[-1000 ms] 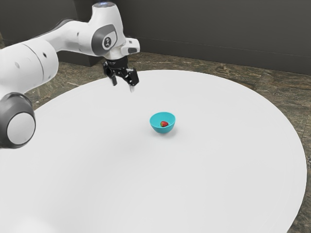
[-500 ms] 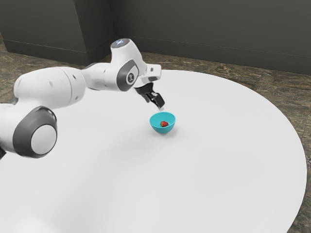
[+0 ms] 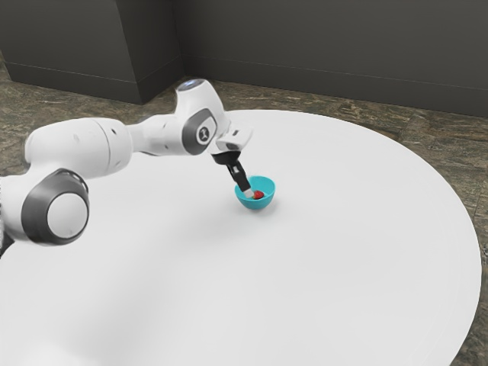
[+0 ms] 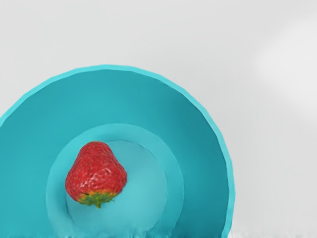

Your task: Take strawberry from the bowl

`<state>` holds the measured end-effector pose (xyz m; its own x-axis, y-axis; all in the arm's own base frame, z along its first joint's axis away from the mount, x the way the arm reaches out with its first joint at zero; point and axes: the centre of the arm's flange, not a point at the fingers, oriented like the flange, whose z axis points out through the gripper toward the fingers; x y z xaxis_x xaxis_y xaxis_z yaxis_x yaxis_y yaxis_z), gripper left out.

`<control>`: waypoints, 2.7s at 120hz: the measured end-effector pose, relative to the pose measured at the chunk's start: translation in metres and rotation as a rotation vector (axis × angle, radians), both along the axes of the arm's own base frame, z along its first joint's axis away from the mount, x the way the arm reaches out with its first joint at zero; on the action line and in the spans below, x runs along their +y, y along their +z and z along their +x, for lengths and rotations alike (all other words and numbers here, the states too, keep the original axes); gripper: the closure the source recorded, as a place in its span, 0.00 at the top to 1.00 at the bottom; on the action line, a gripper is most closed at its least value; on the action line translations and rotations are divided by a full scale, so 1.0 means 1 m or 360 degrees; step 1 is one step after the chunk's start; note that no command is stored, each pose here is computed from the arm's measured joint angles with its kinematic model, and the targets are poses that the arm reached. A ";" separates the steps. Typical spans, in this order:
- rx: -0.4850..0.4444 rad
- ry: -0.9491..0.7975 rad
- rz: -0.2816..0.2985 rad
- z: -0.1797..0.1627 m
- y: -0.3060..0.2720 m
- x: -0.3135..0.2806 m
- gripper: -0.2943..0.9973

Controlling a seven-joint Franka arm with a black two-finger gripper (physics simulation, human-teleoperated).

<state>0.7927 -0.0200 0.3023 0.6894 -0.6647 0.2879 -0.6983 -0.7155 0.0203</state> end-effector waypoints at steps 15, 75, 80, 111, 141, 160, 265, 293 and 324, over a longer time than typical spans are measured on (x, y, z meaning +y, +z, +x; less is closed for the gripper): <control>-0.0001 -0.0100 0.0038 0.000 -0.013 0.000 0.77; -0.0203 -0.0261 0.0153 0.014 0.024 0.023 0.68; -0.0215 -0.0268 0.0156 0.015 0.023 0.023 0.65; -0.0314 -0.0293 0.0135 0.019 0.029 0.011 0.54; -0.0295 -0.0288 0.0084 0.020 -0.001 0.001 0.52; -0.0267 -0.0280 0.0059 0.020 -0.024 -0.002 0.52; -0.0292 -0.0169 0.0022 0.022 -0.054 0.001 0.45; -0.0298 -0.0142 0.0015 0.022 -0.054 0.001 0.36; -0.0281 -0.0081 -0.0030 0.021 -0.064 0.001 0.31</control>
